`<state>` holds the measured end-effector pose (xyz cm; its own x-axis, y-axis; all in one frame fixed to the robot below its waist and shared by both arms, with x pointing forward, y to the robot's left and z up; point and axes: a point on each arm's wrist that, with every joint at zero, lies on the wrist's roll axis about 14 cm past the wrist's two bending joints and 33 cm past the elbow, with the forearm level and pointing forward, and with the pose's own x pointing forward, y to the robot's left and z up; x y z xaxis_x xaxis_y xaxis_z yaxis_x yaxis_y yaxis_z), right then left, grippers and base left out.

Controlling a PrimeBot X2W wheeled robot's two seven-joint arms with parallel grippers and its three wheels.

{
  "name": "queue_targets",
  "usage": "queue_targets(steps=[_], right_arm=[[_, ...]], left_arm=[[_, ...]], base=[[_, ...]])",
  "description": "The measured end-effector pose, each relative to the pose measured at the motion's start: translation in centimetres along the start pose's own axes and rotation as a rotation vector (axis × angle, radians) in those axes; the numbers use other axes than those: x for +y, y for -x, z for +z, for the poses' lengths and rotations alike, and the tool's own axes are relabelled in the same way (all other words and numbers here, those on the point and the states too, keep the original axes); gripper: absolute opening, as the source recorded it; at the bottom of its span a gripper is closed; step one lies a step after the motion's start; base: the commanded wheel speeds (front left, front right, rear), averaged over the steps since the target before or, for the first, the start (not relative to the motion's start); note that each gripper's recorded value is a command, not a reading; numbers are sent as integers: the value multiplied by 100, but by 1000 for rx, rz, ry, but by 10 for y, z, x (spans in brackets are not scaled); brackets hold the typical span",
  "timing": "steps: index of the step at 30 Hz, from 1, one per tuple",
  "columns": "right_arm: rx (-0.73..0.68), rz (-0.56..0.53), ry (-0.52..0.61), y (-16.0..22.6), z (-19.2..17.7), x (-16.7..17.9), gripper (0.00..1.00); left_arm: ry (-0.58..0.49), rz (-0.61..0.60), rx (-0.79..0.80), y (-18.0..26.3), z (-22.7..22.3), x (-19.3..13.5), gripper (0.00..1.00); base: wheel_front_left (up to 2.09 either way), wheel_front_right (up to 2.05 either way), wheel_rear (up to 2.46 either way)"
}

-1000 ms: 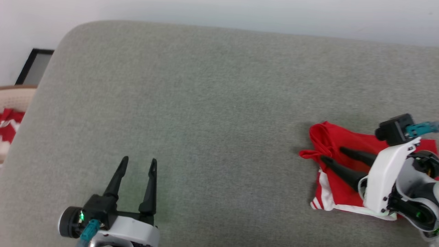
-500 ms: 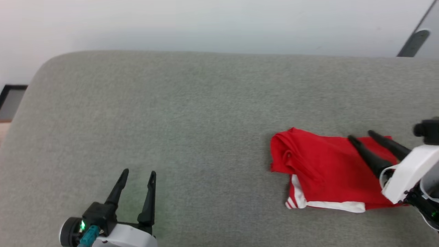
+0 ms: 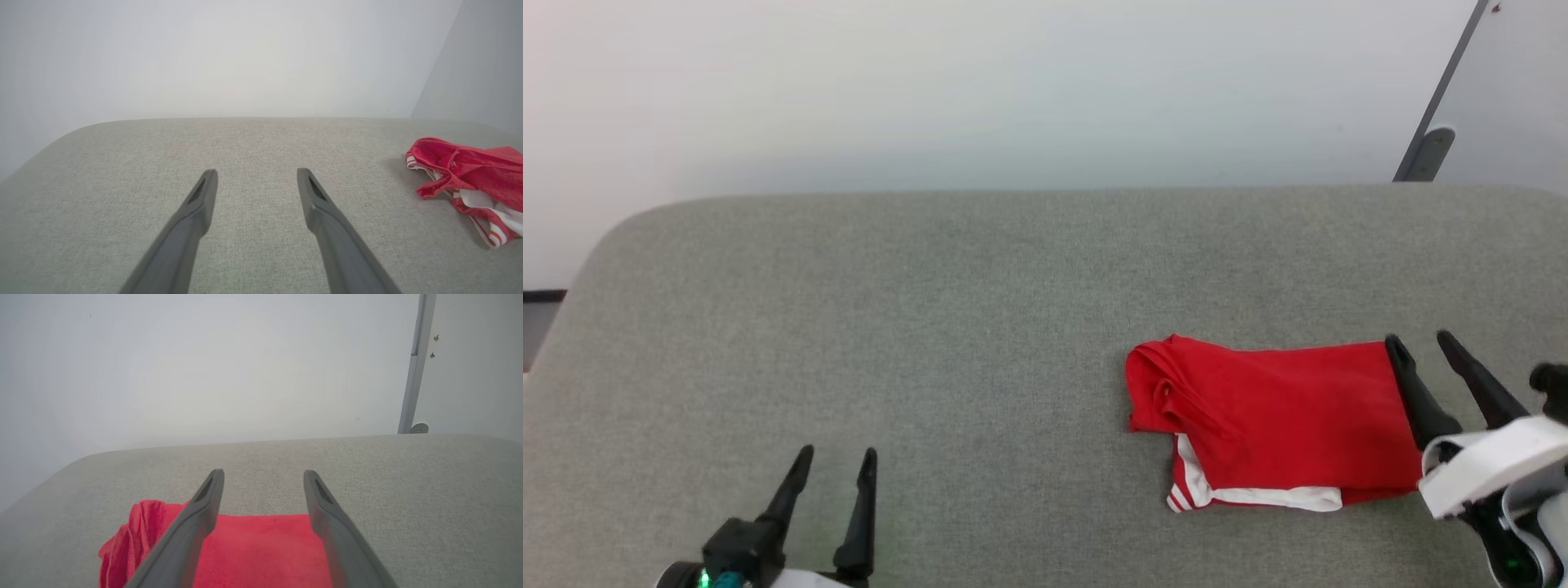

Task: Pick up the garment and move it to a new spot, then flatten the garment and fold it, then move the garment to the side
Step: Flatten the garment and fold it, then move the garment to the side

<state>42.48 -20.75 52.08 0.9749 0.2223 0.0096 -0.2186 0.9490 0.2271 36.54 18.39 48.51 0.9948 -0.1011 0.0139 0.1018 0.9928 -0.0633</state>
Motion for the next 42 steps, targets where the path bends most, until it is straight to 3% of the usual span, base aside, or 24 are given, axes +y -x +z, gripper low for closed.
queue_targets(steps=[12,25,42], right_arm=[[-117,-63,24,36,16,-3,100],[-141,-76,39,69,10,7,100],[-153,-92,27,75,10,7,100]], left_arm=[[-13,26,-34,28,11,7,100],[-10,94,-56,60,18,22,100],[-9,83,-80,59,25,17,100]], base=[[0,0,0],[0,0,0],[0,0,0]])
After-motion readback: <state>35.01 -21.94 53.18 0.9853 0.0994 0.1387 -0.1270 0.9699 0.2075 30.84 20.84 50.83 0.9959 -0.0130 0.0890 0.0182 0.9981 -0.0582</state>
